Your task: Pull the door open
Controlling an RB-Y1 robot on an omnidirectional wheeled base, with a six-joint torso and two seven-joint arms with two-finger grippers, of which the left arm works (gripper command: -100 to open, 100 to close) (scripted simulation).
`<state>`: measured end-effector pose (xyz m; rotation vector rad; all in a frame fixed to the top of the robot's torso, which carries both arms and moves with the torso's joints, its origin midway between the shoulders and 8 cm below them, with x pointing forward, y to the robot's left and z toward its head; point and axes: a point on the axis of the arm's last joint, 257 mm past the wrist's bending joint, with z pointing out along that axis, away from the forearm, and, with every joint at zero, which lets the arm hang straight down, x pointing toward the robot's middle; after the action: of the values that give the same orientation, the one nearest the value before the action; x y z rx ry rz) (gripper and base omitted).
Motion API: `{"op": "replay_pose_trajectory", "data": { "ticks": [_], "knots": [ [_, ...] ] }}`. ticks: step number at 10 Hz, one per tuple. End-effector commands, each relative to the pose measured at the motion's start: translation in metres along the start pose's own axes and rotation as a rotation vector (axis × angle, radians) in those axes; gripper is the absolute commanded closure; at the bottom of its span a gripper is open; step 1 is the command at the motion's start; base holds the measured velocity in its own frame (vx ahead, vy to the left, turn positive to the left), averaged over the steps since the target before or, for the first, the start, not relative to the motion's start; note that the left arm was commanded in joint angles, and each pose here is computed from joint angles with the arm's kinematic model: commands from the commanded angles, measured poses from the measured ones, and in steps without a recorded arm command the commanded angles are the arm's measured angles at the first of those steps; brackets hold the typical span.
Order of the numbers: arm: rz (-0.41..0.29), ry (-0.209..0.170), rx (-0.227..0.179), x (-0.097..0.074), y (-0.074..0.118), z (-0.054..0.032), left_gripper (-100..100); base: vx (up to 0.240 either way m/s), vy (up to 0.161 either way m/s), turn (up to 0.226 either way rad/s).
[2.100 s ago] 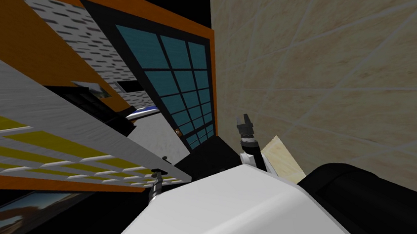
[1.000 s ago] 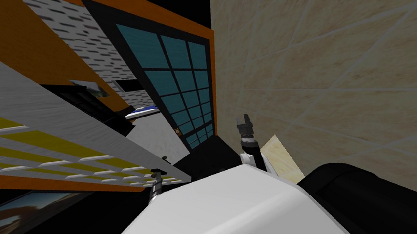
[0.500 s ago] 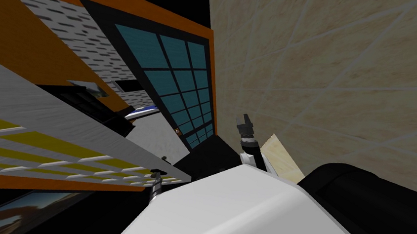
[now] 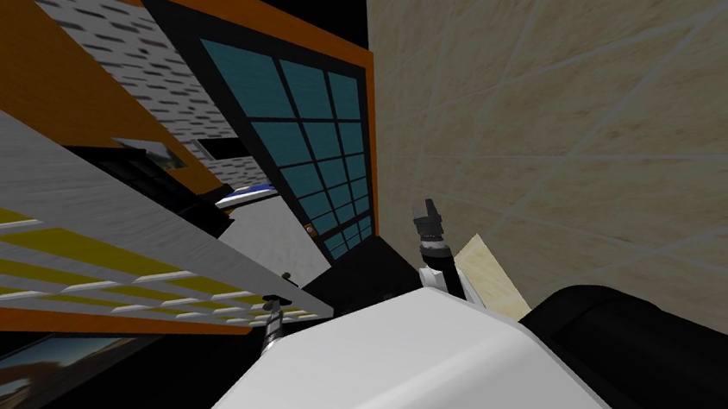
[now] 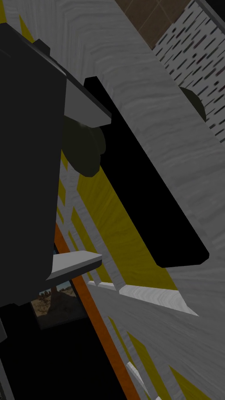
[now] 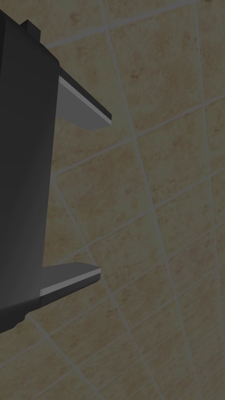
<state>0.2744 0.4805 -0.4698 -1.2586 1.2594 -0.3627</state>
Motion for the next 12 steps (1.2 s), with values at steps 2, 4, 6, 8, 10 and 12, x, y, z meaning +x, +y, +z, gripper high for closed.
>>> {"op": "replay_pose_trajectory", "data": {
  "ticks": [2, 4, 6, 8, 10, 12],
  "knots": [
    [-0.008, -0.043, -0.008, -0.026, 0.006, 0.0060, 100, 0.010, -0.002, -0.002],
    [-0.008, -0.043, -0.008, -0.026, 0.006, 0.0060, 100, -0.009, -0.001, -0.002],
    [-0.008, -0.043, -0.008, -0.026, 0.006, 0.0060, 100, -0.001, 0.004, -0.002],
    [-0.038, -0.003, 0.008, 0.003, -0.004, 0.0018, 100, -0.010, 0.007, -0.053],
    [-0.069, -0.001, 0.013, 0.003, -0.006, 0.0026, 100, -0.081, 0.040, -0.099],
    [-0.107, 0.001, 0.020, 0.004, -0.009, 0.0035, 100, -0.060, 0.037, -0.085]
  ]
}}
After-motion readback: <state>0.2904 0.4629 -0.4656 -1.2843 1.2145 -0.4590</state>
